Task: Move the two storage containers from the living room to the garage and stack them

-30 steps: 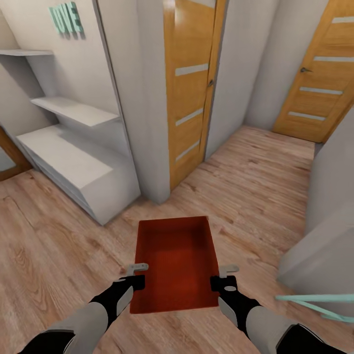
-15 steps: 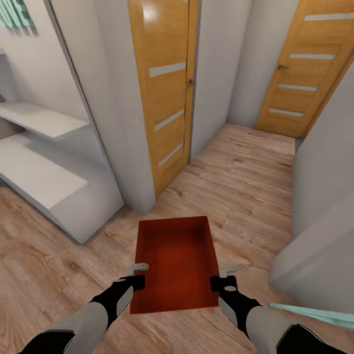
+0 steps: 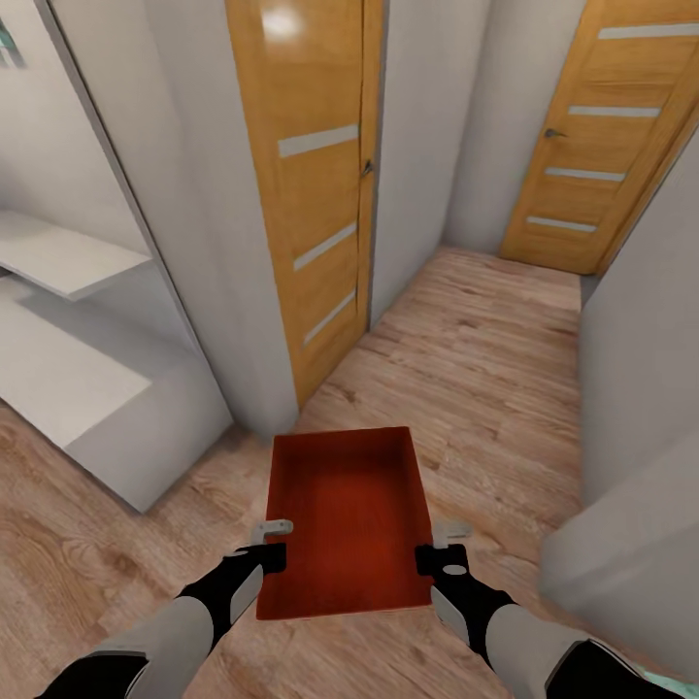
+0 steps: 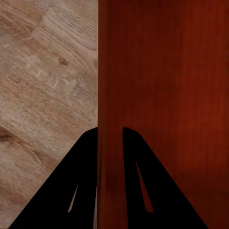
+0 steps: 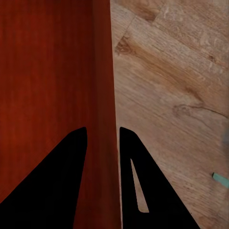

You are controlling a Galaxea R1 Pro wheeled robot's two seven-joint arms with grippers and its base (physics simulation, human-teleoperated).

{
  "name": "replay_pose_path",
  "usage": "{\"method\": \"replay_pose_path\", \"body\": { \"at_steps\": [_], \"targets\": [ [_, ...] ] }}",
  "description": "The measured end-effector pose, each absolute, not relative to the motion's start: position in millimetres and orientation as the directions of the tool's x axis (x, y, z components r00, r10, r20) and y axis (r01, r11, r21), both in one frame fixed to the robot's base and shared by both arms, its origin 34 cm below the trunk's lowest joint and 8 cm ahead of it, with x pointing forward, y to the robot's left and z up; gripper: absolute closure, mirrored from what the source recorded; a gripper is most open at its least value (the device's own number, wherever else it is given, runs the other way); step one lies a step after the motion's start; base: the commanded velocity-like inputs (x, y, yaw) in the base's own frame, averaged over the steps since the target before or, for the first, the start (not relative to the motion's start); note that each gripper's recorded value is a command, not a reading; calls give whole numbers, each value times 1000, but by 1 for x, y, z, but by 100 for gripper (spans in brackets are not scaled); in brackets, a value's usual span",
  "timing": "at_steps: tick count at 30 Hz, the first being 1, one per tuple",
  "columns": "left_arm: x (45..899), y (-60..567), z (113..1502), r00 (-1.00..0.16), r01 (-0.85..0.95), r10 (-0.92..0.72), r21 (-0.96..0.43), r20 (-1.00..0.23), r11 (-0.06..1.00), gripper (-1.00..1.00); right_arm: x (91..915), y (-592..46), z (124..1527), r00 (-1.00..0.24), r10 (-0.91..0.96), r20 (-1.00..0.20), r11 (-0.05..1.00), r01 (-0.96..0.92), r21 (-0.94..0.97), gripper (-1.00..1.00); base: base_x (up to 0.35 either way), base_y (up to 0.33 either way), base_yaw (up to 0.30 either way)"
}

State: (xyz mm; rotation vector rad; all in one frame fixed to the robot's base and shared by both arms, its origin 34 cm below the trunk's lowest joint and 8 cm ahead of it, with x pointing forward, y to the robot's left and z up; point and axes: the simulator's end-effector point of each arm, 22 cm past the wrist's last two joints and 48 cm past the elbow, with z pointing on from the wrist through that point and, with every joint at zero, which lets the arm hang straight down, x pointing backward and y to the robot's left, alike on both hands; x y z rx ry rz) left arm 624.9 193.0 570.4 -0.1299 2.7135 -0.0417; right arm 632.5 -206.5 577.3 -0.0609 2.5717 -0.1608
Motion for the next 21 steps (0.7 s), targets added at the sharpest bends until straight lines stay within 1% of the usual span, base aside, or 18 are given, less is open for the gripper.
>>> {"method": "replay_pose_path", "body": {
  "at_steps": [21],
  "targets": [
    [627,193,573,-904,-84,-97,-49,-416,995,100,634,-206,580,-841,-75,-536,992,-8,-127,100,323,0,-5]
  ]
}}
